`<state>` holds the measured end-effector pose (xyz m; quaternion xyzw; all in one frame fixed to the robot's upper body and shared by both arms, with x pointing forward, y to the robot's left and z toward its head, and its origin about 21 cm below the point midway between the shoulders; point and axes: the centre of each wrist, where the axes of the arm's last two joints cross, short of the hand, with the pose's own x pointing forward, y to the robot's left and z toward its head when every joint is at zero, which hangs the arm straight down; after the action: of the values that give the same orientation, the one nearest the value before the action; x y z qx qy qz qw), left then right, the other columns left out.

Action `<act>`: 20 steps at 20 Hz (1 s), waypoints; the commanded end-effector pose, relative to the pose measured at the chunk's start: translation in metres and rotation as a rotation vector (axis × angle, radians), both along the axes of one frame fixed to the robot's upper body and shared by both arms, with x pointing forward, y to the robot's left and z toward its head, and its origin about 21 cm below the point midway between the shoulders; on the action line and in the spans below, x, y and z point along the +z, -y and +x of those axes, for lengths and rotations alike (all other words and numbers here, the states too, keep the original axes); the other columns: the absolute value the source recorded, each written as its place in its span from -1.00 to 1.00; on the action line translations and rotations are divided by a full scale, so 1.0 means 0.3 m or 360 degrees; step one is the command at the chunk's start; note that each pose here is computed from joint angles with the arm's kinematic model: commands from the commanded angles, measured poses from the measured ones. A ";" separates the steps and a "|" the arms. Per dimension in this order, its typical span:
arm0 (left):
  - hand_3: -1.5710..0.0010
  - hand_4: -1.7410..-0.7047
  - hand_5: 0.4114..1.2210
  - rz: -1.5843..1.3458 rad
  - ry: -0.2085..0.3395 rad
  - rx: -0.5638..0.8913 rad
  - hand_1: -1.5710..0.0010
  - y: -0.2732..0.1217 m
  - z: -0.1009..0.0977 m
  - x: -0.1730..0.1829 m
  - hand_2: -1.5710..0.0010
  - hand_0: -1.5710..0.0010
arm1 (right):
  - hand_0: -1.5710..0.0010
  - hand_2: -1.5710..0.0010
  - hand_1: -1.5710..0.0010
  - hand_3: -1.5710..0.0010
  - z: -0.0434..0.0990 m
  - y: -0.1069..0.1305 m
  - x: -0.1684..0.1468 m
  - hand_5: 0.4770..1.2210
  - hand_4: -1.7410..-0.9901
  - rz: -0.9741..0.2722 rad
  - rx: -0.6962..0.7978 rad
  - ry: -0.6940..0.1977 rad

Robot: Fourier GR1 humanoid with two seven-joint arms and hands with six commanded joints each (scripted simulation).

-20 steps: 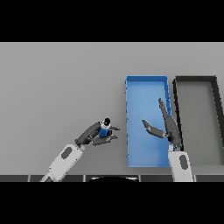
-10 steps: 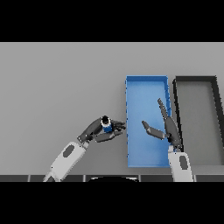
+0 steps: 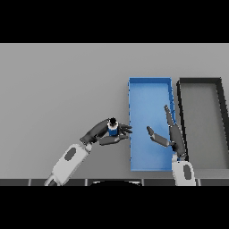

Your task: Pick up the blue pipe and place it into the blue bin.

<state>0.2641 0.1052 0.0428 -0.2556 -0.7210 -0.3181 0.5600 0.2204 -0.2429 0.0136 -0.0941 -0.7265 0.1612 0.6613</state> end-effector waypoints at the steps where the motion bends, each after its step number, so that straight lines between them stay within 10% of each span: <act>1: -1.00 -0.48 1.00 0.0016 -0.0001 0.0005 -1.00 -0.001 0.006 0.001 -1.00 -1.00 | 1.00 1.00 1.00 1.00 -0.024 -0.009 -0.003 -0.73 0.65 -0.0002 -0.0048 -0.0001; 6: -1.00 -0.49 1.00 0.0000 0.0011 0.0001 -1.00 0.006 -0.002 -0.012 -1.00 -1.00 | 1.00 1.00 0.99 1.00 -0.101 -0.030 -0.005 -0.73 0.46 0.0003 -0.0229 -0.0002; 14: -1.00 -0.48 1.00 0.0030 0.0028 -0.0006 -1.00 -0.003 0.002 0.004 -1.00 -1.00 | 1.00 0.98 0.99 1.00 -0.096 -0.004 0.216 -0.70 0.53 0.0186 0.0216 0.0326; 20: -1.00 -0.48 1.00 0.0065 0.0034 -0.0012 -1.00 0.009 0.004 0.003 -1.00 -1.00 | 1.00 1.00 1.00 1.00 -0.057 -0.079 0.360 -0.84 0.39 -0.0003 0.0604 0.0127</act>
<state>0.2652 0.1022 0.0439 -0.2437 -0.7192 -0.3389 0.5555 0.2042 -0.2194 0.1199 0.0378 -0.7549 0.2797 0.5920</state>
